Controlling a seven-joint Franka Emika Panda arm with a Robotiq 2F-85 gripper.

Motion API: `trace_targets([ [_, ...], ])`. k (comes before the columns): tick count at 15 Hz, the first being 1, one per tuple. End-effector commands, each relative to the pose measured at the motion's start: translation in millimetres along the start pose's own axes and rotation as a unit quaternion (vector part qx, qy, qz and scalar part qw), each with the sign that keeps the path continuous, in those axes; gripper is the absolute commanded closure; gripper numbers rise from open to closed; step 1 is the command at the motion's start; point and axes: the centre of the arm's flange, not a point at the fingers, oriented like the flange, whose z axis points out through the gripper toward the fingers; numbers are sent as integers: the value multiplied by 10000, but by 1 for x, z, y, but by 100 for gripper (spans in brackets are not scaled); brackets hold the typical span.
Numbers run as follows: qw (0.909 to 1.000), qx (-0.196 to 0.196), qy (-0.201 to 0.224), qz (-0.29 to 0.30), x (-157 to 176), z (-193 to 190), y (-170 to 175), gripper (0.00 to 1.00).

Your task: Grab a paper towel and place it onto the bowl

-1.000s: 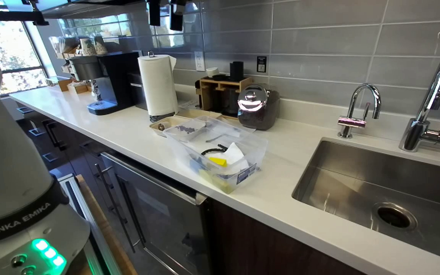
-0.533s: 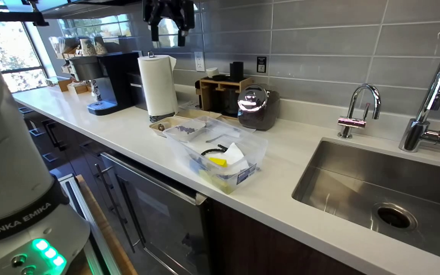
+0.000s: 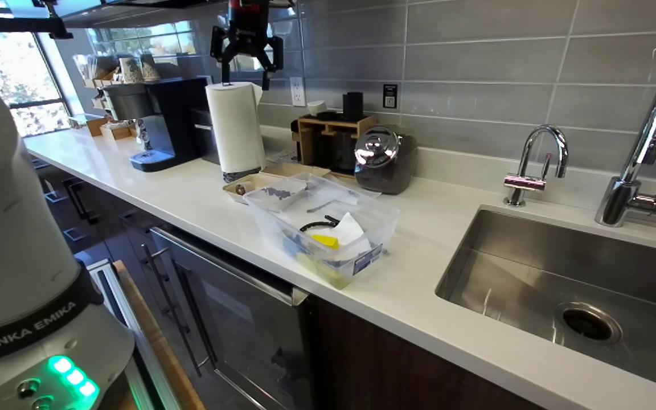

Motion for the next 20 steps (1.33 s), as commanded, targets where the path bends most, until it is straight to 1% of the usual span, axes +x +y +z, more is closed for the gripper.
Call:
trace_targets([
  [1,9998,-139,24,157,36,20,-5,0],
  [4,9978,-219,590,191,64,22,-13,0],
  [6,9953,-161,942,188,80,21,-20,0],
  [8,9920,-114,1260,-19,95,23,-30,0],
  [10,9858,-150,1663,-198,108,25,-41,0],
  [12,9803,-3,1976,-21,122,28,-50,0],
  [15,9669,96,2548,115,141,30,-59,0],
  [16,9624,97,2713,71,147,28,-61,0],
  [17,9687,-40,2483,10,131,24,-57,0],
  [20,9677,-40,2520,5,133,26,-57,0],
])
